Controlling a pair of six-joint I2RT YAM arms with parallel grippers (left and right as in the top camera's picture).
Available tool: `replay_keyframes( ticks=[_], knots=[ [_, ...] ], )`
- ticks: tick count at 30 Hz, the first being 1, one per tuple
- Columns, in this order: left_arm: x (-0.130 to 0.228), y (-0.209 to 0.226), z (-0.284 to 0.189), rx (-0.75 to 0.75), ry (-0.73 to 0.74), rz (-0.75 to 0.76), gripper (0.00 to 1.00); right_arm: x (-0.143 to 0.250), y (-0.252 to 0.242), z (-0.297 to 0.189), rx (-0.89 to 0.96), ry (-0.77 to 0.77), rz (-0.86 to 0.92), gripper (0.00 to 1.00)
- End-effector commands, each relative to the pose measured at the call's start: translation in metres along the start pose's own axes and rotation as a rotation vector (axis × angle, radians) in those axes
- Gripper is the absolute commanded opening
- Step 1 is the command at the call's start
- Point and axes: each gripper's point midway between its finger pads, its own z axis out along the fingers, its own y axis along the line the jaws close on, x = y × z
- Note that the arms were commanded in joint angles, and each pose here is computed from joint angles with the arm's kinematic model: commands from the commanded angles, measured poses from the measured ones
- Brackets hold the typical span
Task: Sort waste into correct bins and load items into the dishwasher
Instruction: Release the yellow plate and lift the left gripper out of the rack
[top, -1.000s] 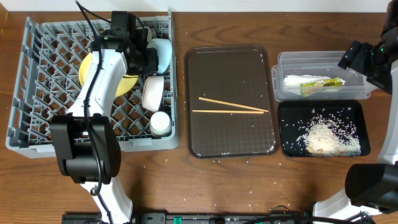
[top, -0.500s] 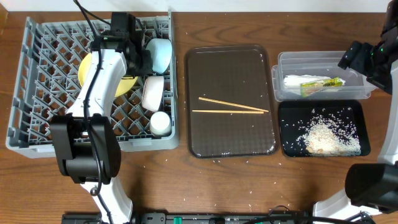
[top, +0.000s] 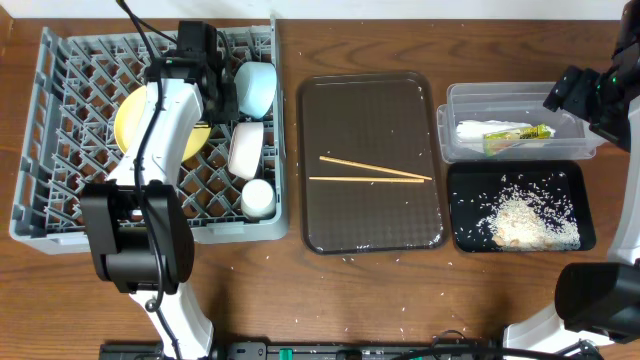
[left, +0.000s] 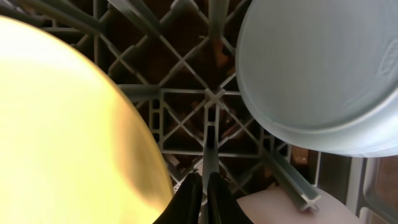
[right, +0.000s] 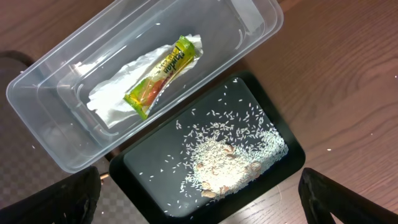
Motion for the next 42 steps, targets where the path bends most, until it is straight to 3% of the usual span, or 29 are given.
replay_keyframes(
  ticks=[1,8,16,21,42],
  knots=[
    [0.003,0.006,0.005,-0.023,0.014,0.006,0.08,0.0,-0.001,0.001,0.007,0.001,0.015,0.99],
    [-0.003,-0.012,-0.021,0.09,-0.028,0.002,0.13,0.0,-0.001,0.001,0.007,0.001,0.015,0.99],
    [0.001,0.004,-0.069,0.061,-0.075,-0.014,0.13,0.0,-0.001,0.001,0.007,0.001,0.015,0.99],
    [0.006,0.017,-0.054,0.041,-0.028,-0.04,0.08,0.0,-0.001,0.001,0.007,0.001,0.015,0.99],
    [0.038,0.016,0.034,0.02,0.185,-0.042,0.08,0.0,-0.001,0.001,0.007,0.001,0.015,0.99]
  ],
)
